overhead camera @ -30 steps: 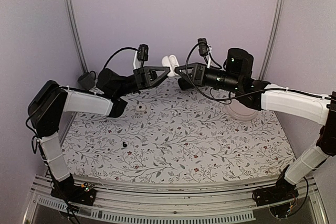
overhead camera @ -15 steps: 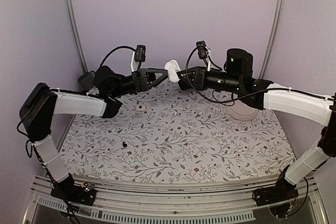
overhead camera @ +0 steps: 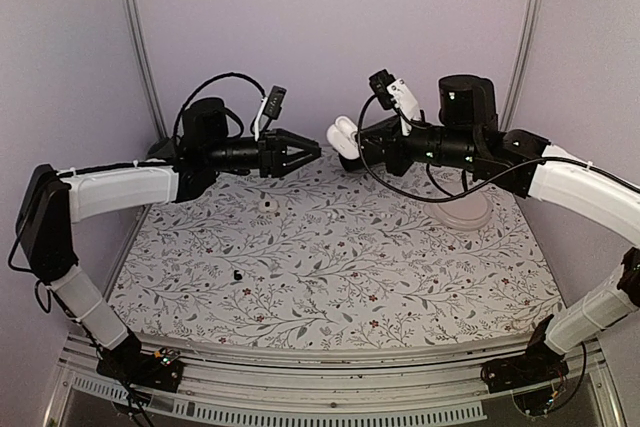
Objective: Insert the wireless bluetooth earbuds into the charging case
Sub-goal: Pass from the right arm to the left
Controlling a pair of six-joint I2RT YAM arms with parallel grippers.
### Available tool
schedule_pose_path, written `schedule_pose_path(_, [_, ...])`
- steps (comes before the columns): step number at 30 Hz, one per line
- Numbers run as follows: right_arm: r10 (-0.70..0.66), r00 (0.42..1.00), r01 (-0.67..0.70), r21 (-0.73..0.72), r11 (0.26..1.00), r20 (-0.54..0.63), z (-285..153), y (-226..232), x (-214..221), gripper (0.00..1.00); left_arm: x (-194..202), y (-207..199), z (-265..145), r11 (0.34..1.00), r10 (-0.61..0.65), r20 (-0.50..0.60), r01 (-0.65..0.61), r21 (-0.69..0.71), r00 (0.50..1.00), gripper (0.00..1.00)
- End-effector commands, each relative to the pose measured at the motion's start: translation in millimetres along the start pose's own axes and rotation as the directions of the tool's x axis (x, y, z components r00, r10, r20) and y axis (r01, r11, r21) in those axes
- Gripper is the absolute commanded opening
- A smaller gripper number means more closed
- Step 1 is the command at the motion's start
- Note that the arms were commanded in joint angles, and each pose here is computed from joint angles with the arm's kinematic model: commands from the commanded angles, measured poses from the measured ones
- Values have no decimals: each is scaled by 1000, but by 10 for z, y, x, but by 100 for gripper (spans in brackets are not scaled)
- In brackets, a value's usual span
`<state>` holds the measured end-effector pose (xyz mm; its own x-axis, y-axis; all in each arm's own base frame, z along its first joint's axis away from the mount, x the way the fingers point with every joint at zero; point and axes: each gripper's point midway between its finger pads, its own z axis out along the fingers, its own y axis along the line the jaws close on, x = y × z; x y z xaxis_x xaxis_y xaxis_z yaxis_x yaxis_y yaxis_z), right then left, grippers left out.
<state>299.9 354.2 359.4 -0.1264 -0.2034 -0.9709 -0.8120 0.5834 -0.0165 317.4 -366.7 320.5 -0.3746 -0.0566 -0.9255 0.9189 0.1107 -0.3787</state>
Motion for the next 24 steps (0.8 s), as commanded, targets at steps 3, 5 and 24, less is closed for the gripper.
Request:
schedule_pose_path(3, [-249,959,266,127,956,-135,22,-50,172,3,47,-154,-85,998,53,-119,-51,26,991,59])
schedule_pose_path(5, [-274,952,291,128,948,-137,23,-33,155,3,27,-247,-98,996,72,-122,-66,54,990,60])
schedule_pose_path(24, [-331,932,345,82,935,-150,161,246,123,3,14,-544,47,976,199,-157,-181,123,967,50])
